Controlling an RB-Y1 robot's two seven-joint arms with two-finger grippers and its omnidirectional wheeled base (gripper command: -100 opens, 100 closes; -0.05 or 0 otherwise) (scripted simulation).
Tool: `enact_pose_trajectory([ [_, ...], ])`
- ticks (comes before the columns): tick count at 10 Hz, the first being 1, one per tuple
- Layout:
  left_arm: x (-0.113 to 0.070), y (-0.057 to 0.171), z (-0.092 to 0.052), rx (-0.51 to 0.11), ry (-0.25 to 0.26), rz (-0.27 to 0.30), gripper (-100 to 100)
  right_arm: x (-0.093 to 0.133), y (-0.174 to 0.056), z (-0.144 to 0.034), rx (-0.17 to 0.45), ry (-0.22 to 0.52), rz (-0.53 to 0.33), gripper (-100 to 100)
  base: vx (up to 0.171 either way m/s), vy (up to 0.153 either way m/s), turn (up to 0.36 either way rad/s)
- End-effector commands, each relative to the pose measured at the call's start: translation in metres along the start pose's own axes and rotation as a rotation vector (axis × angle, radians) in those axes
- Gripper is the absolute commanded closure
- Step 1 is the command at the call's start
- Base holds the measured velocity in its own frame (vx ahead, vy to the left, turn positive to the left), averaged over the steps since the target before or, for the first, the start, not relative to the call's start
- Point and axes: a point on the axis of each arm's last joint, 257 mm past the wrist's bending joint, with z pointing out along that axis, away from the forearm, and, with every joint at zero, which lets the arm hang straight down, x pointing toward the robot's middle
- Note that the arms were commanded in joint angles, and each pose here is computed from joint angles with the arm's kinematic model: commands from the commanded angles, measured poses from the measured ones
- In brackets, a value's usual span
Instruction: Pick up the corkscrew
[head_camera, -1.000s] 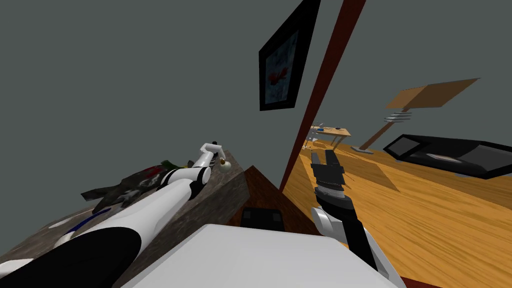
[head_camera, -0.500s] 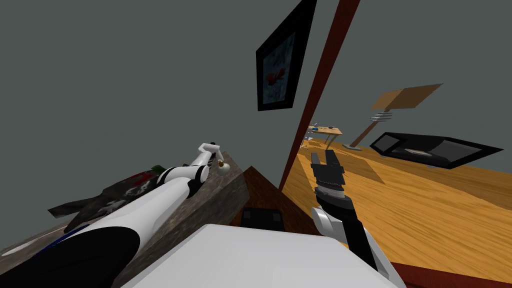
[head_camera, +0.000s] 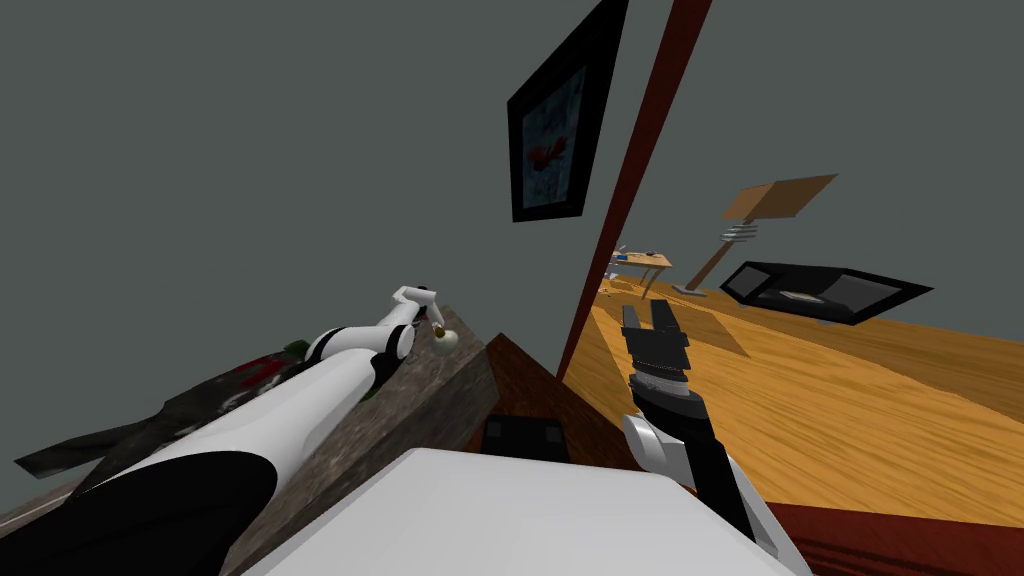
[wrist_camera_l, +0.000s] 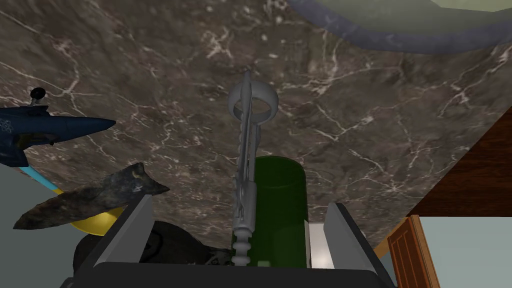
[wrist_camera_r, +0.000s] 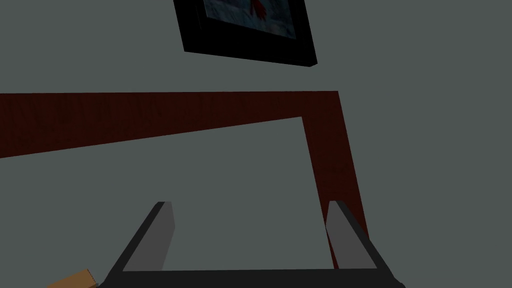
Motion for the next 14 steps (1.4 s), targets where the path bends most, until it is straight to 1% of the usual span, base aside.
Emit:
enact_pose_trajectory([
  [1, -0.001, 0.004, 0.001, -0.008, -0.004, -0.002, -100, 0.0, 0.0, 0.0, 0.0, 0.0, 0.0, 0, 0.009, 0.015, 0.015],
  [3, -0.011, 0.014, 0.003, -0.057, -0.029, -0.02, -100, 0.0, 0.0, 0.0, 0.0, 0.0, 0.0, 0, 0.007, 0.017, -0.068],
  [4, -0.009, 0.011, 0.002, -0.044, -0.022, -0.015, -100, 0.0, 0.0, 0.0, 0.0, 0.0, 0.0, 0, 0.002, 0.013, -0.019],
  [5, -0.009, 0.012, 0.002, -0.047, -0.023, -0.016, 0, 0.0, 0.0, 0.0, 0.0, 0.0, 0.0, 0, 0.0, 0.0, 0.0],
  [6, -0.006, 0.013, 0.014, -0.041, -0.024, -0.009, -100, 0.0, 0.0, 0.0, 0.0, 0.0, 0.0, 0, 0.004, 0.007, 0.046],
  [9, -0.004, 0.013, 0.021, -0.038, -0.025, -0.005, -100, 0.0, 0.0, 0.0, 0.0, 0.0, 0.0, 0, 0.003, 0.006, 0.018],
  [10, -0.005, 0.014, 0.019, -0.041, -0.025, -0.006, -100, 0.0, 0.0, 0.0, 0.0, 0.0, 0.0, 0, 0.0, 0.0, 0.0],
  [11, -0.005, 0.013, 0.02, -0.039, -0.025, -0.006, 100, 0.0, 0.0, 0.0, 0.0, 0.0, 0.0, 0, 0.0, 0.0, 0.0],
  [14, -0.004, 0.013, 0.019, -0.039, -0.024, -0.006, 100, 0.0, 0.0, 0.0, 0.0, 0.0, 0.0, 0, 0.0, 0.0, 0.0],
])
